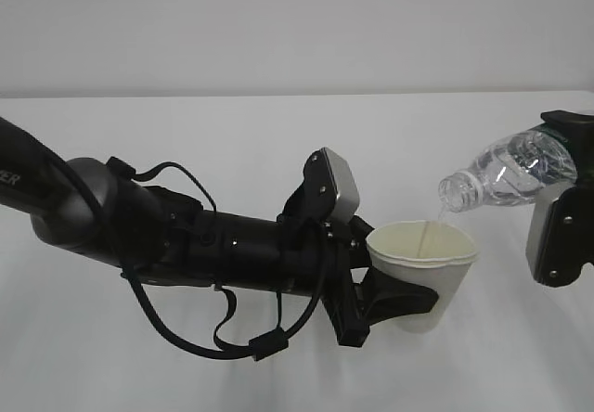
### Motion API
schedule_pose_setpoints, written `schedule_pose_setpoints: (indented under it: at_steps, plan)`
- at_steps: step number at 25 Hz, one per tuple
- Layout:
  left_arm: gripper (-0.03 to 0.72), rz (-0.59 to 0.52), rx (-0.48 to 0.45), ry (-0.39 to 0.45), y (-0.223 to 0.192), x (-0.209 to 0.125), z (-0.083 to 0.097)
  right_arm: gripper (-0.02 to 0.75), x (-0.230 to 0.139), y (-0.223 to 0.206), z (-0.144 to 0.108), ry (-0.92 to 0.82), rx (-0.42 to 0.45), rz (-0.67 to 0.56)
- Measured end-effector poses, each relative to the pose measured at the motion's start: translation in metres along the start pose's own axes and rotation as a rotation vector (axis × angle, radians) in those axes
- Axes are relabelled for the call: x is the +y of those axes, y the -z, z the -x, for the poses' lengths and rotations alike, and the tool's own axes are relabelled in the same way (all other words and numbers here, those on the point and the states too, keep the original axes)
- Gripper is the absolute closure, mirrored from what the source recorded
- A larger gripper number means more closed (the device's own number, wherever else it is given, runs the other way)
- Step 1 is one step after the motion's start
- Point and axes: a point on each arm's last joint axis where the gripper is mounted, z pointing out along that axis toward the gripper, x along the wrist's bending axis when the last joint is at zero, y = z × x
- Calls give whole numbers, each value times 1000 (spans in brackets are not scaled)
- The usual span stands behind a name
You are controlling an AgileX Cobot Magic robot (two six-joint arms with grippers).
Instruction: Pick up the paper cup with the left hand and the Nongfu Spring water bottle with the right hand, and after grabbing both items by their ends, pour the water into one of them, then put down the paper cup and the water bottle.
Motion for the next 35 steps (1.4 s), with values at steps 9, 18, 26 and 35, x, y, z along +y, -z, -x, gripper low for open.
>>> schedule_pose_setpoints:
  at_steps: [9, 18, 26, 35]
  plan:
    - [280, 0, 0, 0, 0, 0, 0, 316, 0, 0, 0, 13, -2, 0]
    - [280, 0, 0, 0, 0, 0, 0, 316, 0, 0, 0, 15, -2, 0]
    - [280, 0, 0, 0, 0, 0, 0, 316, 0, 0, 0, 19, -2, 0]
    - [281, -2, -1, -1, 0, 0, 0, 316, 0, 0, 0, 20, -2, 0]
